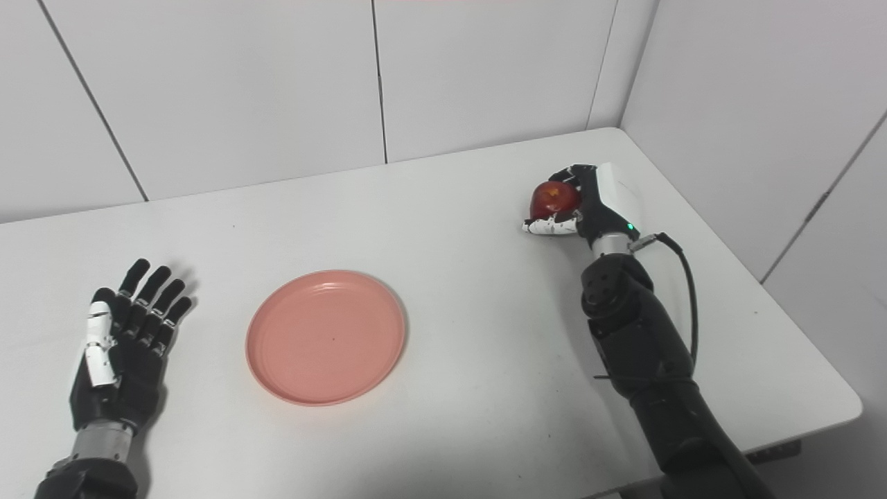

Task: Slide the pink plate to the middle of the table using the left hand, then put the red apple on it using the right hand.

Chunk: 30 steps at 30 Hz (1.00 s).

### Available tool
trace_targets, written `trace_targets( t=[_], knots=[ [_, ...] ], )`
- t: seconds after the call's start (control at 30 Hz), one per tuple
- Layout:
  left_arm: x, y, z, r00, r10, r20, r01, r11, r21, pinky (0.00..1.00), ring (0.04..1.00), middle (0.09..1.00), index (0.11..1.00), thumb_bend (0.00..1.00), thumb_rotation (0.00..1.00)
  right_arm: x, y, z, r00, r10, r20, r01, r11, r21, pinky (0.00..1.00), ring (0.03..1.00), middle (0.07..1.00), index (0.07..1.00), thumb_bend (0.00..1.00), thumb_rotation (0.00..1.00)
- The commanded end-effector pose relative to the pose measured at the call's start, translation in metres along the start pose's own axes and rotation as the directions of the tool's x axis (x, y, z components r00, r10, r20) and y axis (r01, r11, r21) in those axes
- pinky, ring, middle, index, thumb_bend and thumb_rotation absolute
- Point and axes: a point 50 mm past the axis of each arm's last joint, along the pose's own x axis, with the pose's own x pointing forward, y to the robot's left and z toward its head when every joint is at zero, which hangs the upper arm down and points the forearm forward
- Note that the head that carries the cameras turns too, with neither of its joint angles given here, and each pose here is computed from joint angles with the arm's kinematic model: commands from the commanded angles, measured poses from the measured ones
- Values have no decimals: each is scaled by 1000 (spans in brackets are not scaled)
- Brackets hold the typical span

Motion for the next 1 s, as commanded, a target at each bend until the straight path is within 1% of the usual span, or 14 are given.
trace_targets(
  t=[0.0,0.17,0.33,0.47,0.6,0.77,0.87,0.97],
  knots=[
    [-5,6,-7,999,19,-50,-18,1000,5,897,890,902,891,374,1000,12,-17,20,995,-59,81,58,998,16,416,500,551,488,516,130],
    [-5,6,-7,999,21,-50,-21,1000,3,894,888,902,892,371,1000,9,-21,22,993,-72,90,70,997,27,414,498,543,487,516,132],
    [-4,5,-8,999,18,-49,-18,1000,9,894,887,902,891,370,1000,4,-28,30,989,-92,114,85,994,69,417,489,525,487,515,130],
    [-5,3,-8,999,18,-49,-17,1000,13,891,887,900,890,372,1000,-2,-34,42,984,-106,146,95,992,84,393,467,509,486,514,128],
    [-5,0,-8,999,17,-51,-17,1000,9,899,891,903,894,368,1000,-10,-40,59,978,-109,180,95,992,87,393,468,507,486,514,129],
    [-5,-2,-8,999,19,-49,-19,1000,6,899,889,901,891,365,1000,-21,-45,81,970,-96,222,68,989,130,412,474,507,487,513,129],
    [-5,-5,-9,999,19,-47,-19,1000,7,893,886,898,886,365,1000,-27,-46,93,957,-83,276,48,990,133,407,470,507,487,513,130],
    [-5,-8,-9,999,23,-45,-22,1000,9,894,884,892,882,366,1000,-32,-45,103,947,-70,314,31,991,126,401,467,508,487,514,128]
  ],
)
